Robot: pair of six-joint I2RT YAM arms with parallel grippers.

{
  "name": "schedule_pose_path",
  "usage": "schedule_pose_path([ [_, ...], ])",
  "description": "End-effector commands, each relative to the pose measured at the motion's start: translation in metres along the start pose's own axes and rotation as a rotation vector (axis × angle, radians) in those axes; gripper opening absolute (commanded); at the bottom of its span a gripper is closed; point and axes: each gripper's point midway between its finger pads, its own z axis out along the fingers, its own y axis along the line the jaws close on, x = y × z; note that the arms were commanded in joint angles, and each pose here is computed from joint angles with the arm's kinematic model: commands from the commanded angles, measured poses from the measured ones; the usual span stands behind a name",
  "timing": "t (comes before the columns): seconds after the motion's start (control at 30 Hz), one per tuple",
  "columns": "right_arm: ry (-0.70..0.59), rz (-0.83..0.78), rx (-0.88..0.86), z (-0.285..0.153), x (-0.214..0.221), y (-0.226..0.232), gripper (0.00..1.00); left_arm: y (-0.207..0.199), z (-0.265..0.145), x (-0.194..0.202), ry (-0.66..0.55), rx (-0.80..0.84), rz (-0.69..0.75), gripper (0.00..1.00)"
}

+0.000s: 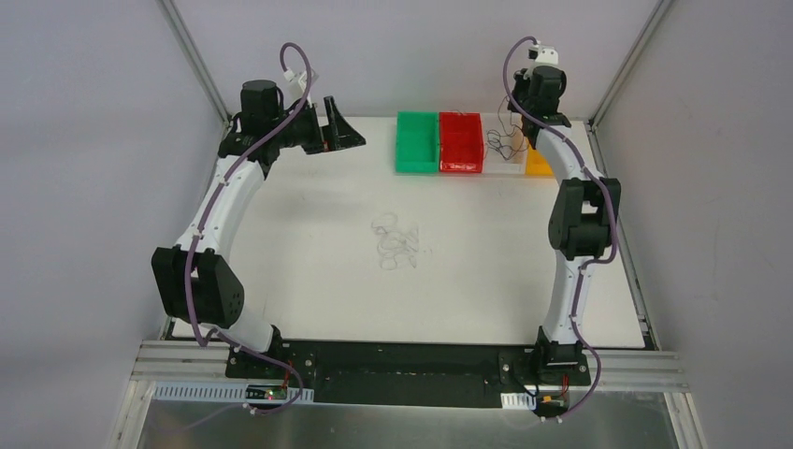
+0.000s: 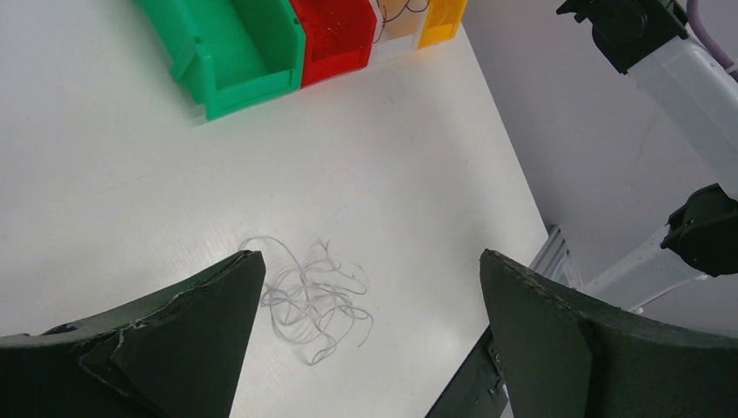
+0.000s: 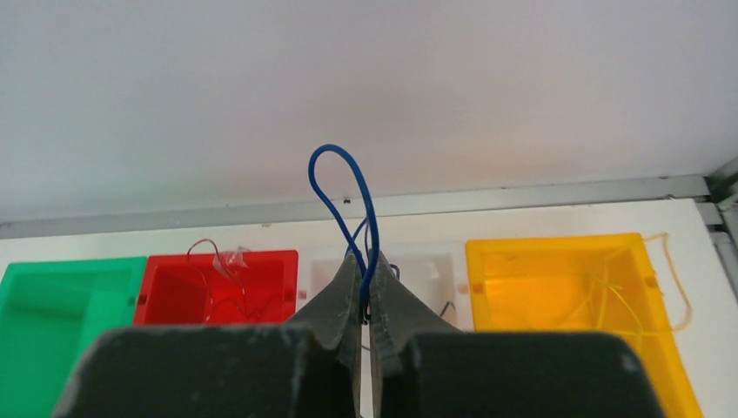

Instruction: Untangle the cables

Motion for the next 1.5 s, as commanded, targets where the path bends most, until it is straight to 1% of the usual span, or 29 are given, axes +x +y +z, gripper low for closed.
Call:
schedule_pose_path([
  [0.0,-0.085,0.072,-0.040,0.029,-0.018,0.009,0.00,0.001,-0.004,-0.017,-0.027,-0.018,0.073,0.99],
  [0.17,-0.064,0.134,-0.081,0.043,-0.002,0.017,0.00,0.012,-0.004,-0.014,-0.013,-0.044,0.065,0.99],
  [0.23,-0.035,0.144,-0.067,0.046,0.011,0.014,0.00,0.015,-0.004,-0.012,-0.008,-0.050,0.062,0.99],
  [0.33,0.030,0.111,-0.039,0.047,0.040,0.007,0.00,0.018,-0.005,-0.011,-0.006,-0.056,0.060,0.99],
  [0.5,0.145,0.084,-0.015,0.029,0.083,-0.006,0.00,0.022,-0.004,-0.009,0.000,-0.063,0.051,0.99],
  [0.67,0.203,0.089,-0.024,0.002,0.102,-0.005,0.00,0.021,-0.005,-0.004,0.009,-0.057,0.040,0.99],
  [0.8,0.226,0.074,-0.025,-0.003,0.106,-0.006,0.00,0.020,-0.006,0.000,0.014,-0.055,0.032,0.99],
  [0.87,0.238,0.081,-0.032,-0.002,0.103,-0.004,0.20,0.020,-0.007,0.000,0.013,-0.056,0.031,0.99],
  [0.9,0.238,0.089,-0.045,-0.002,0.100,-0.001,0.25,0.018,-0.009,0.000,0.010,-0.055,0.034,0.99],
  [1.0,0.208,0.103,-0.091,-0.007,0.078,0.008,0.33,0.018,-0.011,0.002,0.013,-0.059,0.041,0.99],
  [1.07,0.183,0.104,-0.108,-0.012,0.062,0.012,0.42,0.023,-0.012,0.007,0.027,-0.083,0.041,0.99],
  [1.17,0.156,0.099,-0.121,-0.025,0.035,0.014,0.59,0.038,-0.013,0.019,0.072,-0.138,0.039,0.99],
  [1.3,0.134,0.079,-0.144,-0.053,0.005,0.015,0.76,0.053,-0.012,0.039,0.142,-0.172,0.008,0.99],
  [1.4,0.151,0.042,-0.195,-0.081,-0.006,0.022,0.84,0.059,-0.011,0.057,0.188,-0.163,-0.030,0.99],
  [1.47,0.202,0.044,-0.289,-0.107,-0.004,0.039,0.86,0.063,-0.009,0.073,0.229,-0.150,-0.066,0.99],
])
